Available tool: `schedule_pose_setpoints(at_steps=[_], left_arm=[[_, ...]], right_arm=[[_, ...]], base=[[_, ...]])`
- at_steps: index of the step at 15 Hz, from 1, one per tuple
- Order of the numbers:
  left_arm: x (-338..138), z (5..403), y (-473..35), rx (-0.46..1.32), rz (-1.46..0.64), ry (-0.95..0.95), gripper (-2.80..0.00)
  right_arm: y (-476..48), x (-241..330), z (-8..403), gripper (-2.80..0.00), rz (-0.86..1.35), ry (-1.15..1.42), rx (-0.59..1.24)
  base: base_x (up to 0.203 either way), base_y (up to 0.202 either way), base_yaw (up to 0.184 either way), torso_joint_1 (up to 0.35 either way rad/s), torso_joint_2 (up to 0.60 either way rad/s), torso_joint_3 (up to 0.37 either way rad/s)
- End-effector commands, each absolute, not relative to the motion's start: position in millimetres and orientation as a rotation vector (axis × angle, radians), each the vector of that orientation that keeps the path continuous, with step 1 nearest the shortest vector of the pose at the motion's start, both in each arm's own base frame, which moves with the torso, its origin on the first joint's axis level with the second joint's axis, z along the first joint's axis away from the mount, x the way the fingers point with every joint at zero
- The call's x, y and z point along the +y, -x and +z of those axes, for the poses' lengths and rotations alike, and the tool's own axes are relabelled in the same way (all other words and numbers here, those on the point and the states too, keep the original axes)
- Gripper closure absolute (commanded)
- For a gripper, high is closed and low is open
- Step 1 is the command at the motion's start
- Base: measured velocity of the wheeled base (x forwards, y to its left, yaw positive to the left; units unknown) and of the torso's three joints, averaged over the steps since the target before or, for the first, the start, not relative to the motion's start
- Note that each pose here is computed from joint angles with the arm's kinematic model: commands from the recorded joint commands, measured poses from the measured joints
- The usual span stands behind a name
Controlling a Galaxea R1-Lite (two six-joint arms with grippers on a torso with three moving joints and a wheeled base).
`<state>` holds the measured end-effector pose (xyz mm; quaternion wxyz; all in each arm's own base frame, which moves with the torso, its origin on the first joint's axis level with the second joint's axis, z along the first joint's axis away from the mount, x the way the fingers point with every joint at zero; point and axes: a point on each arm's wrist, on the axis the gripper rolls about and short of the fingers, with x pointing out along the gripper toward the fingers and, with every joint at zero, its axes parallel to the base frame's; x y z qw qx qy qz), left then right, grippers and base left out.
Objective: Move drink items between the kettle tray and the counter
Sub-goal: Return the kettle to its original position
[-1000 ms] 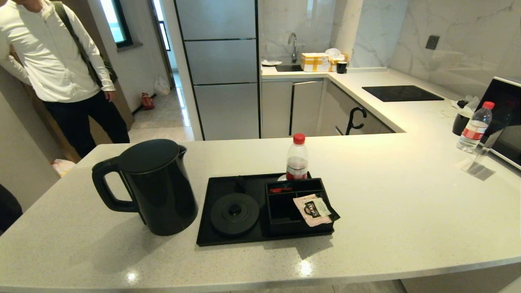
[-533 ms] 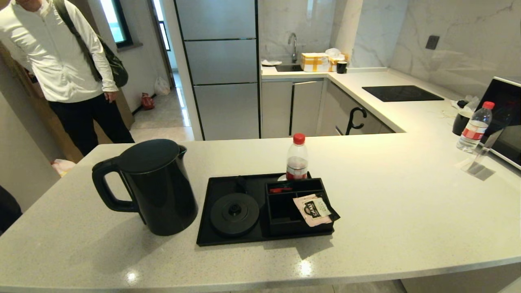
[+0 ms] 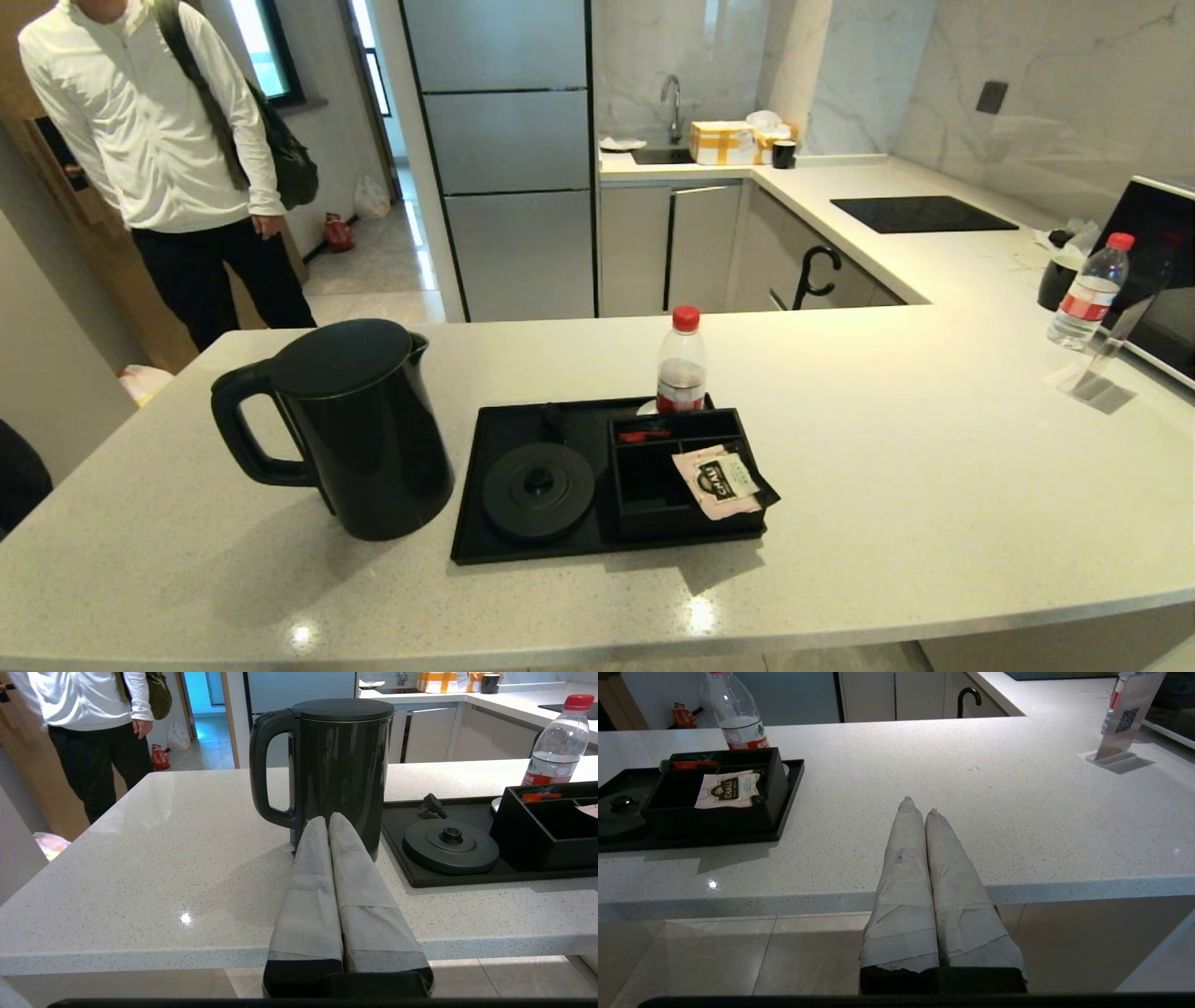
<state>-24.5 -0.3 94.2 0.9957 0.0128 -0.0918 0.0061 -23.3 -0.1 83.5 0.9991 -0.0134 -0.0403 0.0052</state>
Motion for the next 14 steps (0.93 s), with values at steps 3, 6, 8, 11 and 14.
schedule_pose_setpoints(at_steps=[3,6,8,11,14], left_arm=[[-0.3,83.3,21.0,-0.145,0.013,-0.026,0.00],[-0.3,83.3,21.0,-0.145,0.013,-0.026,0.00],[-0.3,83.3,21.0,-0.145,0.013,-0.026,0.00],[-0.3,83.3,21.0,-0.145,0.013,-0.026,0.00],[-0.3,83.3,21.0,-0.145,0.013,-0.026,0.00]], right_arm=[[20.6,-0.1,75.1,0.00,0.012,0.028,-0.048],[20.7,-0.1,75.1,0.00,0.012,0.028,-0.049],[20.6,-0.1,75.1,0.00,0.012,0.028,-0.048],[20.6,-0.1,75.1,0.00,0.012,0.028,-0.048],[20.7,-0.1,75.1,0.00,0.012,0.028,-0.049]], base=[[0.000,0.000,0.000,0.000,0.00,0.000],[0.000,0.000,0.000,0.000,0.00,0.000],[0.000,0.000,0.000,0.000,0.00,0.000],[0.000,0.000,0.000,0.000,0.00,0.000],[0.000,0.000,0.000,0.000,0.00,0.000]])
